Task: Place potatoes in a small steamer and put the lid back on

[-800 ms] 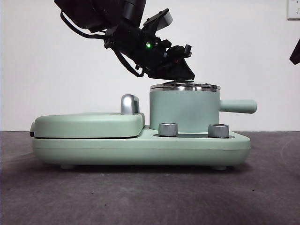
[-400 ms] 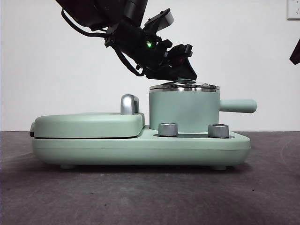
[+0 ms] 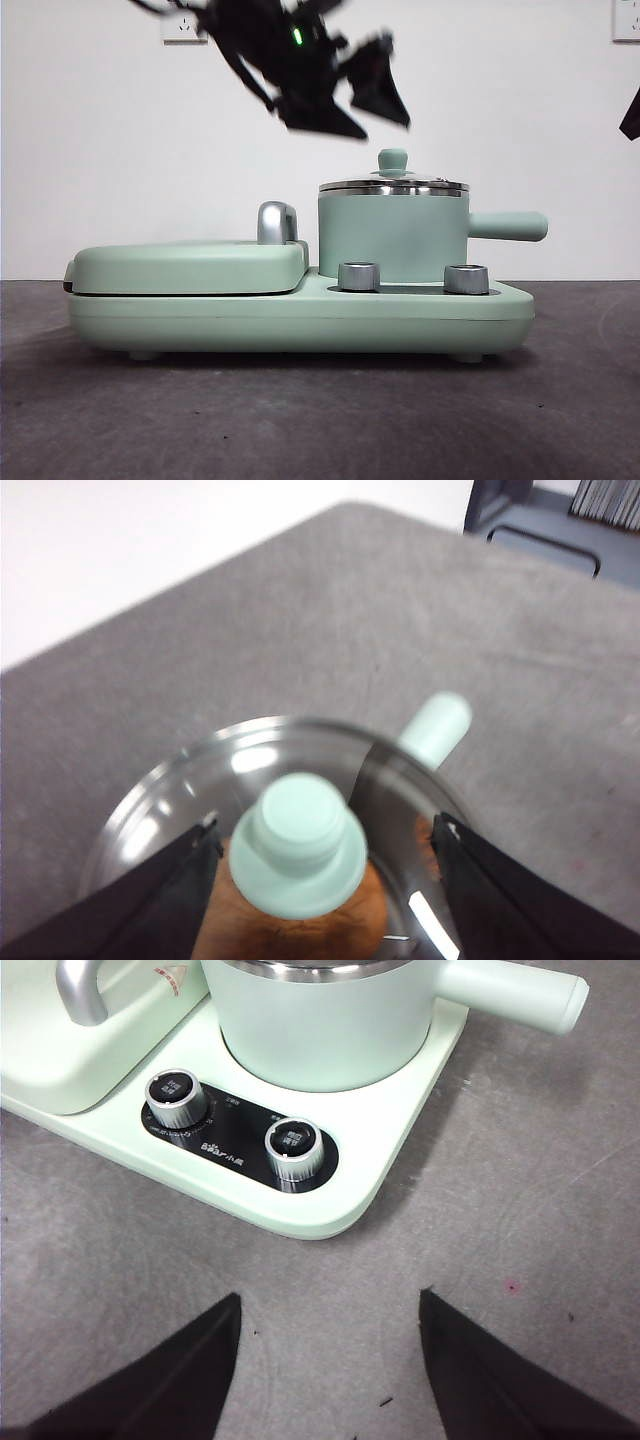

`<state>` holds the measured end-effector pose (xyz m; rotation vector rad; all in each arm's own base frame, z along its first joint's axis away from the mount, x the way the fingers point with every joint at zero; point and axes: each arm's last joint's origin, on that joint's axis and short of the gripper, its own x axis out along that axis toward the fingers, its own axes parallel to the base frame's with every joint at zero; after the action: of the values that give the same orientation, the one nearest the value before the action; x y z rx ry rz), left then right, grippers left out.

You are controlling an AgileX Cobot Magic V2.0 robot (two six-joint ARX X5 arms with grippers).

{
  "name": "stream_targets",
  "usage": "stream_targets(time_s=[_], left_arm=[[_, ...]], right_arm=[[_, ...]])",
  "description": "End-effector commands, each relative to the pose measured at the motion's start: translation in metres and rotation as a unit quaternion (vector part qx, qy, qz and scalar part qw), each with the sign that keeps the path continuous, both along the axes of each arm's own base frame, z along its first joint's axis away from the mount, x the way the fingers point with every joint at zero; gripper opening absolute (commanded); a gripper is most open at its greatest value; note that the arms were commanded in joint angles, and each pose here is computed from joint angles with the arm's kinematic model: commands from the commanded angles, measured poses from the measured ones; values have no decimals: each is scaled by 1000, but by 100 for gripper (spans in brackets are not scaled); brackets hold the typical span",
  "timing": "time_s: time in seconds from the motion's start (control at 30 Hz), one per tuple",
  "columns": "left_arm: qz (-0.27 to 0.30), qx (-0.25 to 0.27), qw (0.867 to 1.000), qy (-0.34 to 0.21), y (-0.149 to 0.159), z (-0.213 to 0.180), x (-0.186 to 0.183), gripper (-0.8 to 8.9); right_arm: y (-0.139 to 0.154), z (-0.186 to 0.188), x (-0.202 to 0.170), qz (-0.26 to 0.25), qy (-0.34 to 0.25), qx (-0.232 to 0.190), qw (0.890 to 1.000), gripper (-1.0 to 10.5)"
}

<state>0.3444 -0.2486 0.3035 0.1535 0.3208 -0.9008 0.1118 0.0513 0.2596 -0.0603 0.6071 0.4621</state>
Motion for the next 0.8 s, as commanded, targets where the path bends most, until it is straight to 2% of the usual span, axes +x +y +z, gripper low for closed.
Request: stream_targets(time_s=[0.03,0.43,0.8], left_arm=[[15,-24,1000,6,10,20,-4,339],[44,-44,998,14,68,51,-47,279],[111,-63,990,52,137,21,-113,279]], right_arm=[[1,1,0,0,-1,3,1000,272],[1,1,1,0,-2,4,1000,272],[1,1,1,0,-2,4,1000,272]])
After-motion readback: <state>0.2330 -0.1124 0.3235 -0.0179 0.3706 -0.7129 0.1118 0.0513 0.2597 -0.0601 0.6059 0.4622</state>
